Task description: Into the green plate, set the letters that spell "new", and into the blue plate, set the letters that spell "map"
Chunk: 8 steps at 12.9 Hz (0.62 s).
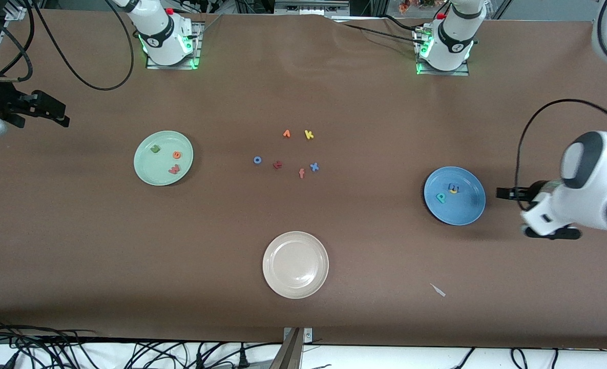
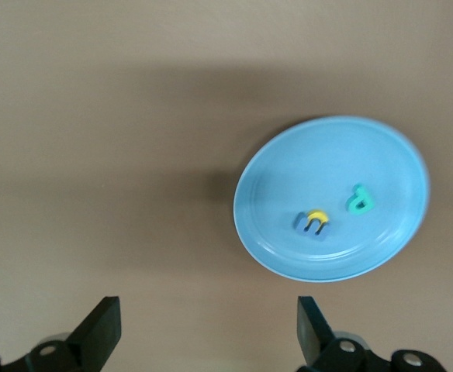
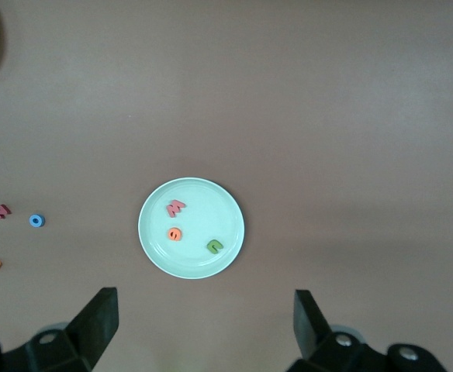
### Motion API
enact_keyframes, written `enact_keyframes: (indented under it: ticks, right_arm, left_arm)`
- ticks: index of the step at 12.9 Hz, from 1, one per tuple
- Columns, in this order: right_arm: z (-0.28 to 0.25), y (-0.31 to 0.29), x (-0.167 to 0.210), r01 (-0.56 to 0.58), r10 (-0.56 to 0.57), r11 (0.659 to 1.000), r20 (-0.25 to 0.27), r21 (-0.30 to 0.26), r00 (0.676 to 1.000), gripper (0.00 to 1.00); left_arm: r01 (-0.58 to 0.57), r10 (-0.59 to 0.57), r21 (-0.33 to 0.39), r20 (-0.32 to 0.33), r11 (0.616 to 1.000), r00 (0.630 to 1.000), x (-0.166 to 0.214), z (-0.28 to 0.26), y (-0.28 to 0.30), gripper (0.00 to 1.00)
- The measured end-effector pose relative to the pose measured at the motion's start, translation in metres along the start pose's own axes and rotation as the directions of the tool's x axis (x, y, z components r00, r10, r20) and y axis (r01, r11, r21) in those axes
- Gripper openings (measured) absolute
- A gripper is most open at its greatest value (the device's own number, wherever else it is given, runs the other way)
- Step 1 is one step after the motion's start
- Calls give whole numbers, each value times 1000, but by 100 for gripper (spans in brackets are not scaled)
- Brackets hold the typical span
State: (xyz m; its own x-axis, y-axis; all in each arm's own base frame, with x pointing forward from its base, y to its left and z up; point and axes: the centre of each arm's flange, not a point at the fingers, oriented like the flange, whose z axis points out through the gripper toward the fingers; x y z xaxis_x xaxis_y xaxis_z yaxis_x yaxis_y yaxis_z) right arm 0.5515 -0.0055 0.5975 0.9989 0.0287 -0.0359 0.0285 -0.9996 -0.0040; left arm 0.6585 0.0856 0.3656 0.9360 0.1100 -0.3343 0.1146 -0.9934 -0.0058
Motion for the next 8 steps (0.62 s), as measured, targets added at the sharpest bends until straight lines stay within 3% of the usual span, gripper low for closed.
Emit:
enact_keyframes:
  ticks: [2,3,6,8]
  right_arm:
    - [0,0,0,0,0,1000,0,0,1000,100]
    - [0,0,0,0,0,1000,1,0,1000,100]
    - [0,0,0,0,0,1000,1,0,1000,100]
    - [0,0,0,0,0,1000,1,0,1000,100]
  left_arm:
    - [107,-120,-118,-109,987,987,-26,-54,-30,100]
    - [118,-139,-129,-171,985,975,-44,-83,-30,100]
    - [66,-93,-97,-308,993,947,-105,-157,13,100]
    - [28,-47,-66,-307,997,951,-137,-174,40,100]
